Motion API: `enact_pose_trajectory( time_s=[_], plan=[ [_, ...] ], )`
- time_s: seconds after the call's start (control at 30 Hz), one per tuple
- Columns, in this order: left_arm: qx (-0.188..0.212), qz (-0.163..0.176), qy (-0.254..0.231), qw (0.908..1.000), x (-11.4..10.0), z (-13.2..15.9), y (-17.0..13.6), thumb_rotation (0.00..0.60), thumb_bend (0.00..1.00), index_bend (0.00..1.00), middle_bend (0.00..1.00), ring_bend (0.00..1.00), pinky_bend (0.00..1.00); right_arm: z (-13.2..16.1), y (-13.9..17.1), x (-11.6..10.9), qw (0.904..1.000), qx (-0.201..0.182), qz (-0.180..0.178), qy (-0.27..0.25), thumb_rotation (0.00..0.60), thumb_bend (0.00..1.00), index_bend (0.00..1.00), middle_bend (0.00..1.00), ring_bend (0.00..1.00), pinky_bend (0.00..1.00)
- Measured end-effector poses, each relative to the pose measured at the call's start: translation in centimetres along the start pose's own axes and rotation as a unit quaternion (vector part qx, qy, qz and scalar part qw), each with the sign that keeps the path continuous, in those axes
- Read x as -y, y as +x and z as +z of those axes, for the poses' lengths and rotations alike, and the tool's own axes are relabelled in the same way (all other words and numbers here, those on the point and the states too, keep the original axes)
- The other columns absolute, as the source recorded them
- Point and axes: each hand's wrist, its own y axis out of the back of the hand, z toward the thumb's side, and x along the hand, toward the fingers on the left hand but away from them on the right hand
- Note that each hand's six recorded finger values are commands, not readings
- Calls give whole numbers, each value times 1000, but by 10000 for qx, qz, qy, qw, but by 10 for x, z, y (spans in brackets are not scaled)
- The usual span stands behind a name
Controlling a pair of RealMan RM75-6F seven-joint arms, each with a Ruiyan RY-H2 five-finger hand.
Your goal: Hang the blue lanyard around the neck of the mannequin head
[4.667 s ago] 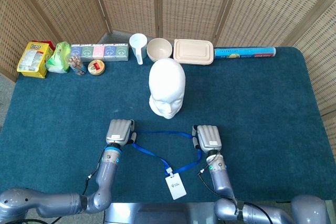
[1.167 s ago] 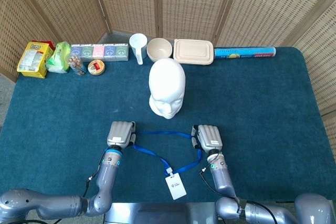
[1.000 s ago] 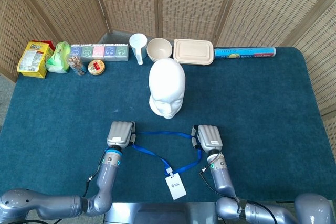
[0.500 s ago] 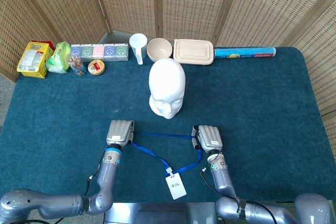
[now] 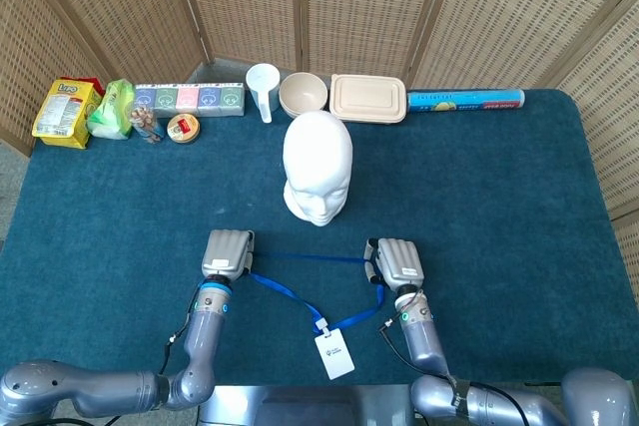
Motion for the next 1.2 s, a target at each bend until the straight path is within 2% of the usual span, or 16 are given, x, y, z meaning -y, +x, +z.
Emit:
enact_pose_trajectory(
  time_s=[0.5,0.77,0.9,1.07,1.2],
  plan=[
    [171,394,-378,9984,-20,-8,-10,600,556,702,1000,1000,1000,9,10,-15,9991,-205,-85,-362,600,538,619,960,1000,1000],
    [342,707,-763,9940,-38,-15,-24,600,555,704,1000,1000,1000,18,25,-37,9956,-483,-173,-783,599,538,626,966,1000,1000],
    [448,788,-1127,9895,-50,-17,-32,600,555,710,1000,1000,1000,23,34,-53,9920,-671,-242,-1040,600,539,628,968,1000,1000],
    [719,953,-1642,9792,-78,-17,-46,600,555,712,1000,1000,1000,35,48,-79,9855,-1003,-353,-1324,600,539,632,969,1000,1000],
    [1044,1296,-1890,9678,-112,-15,-61,600,555,712,1000,1000,1000,47,62,-106,9765,-1319,-472,-1640,600,540,638,975,1000,1000]
  ],
)
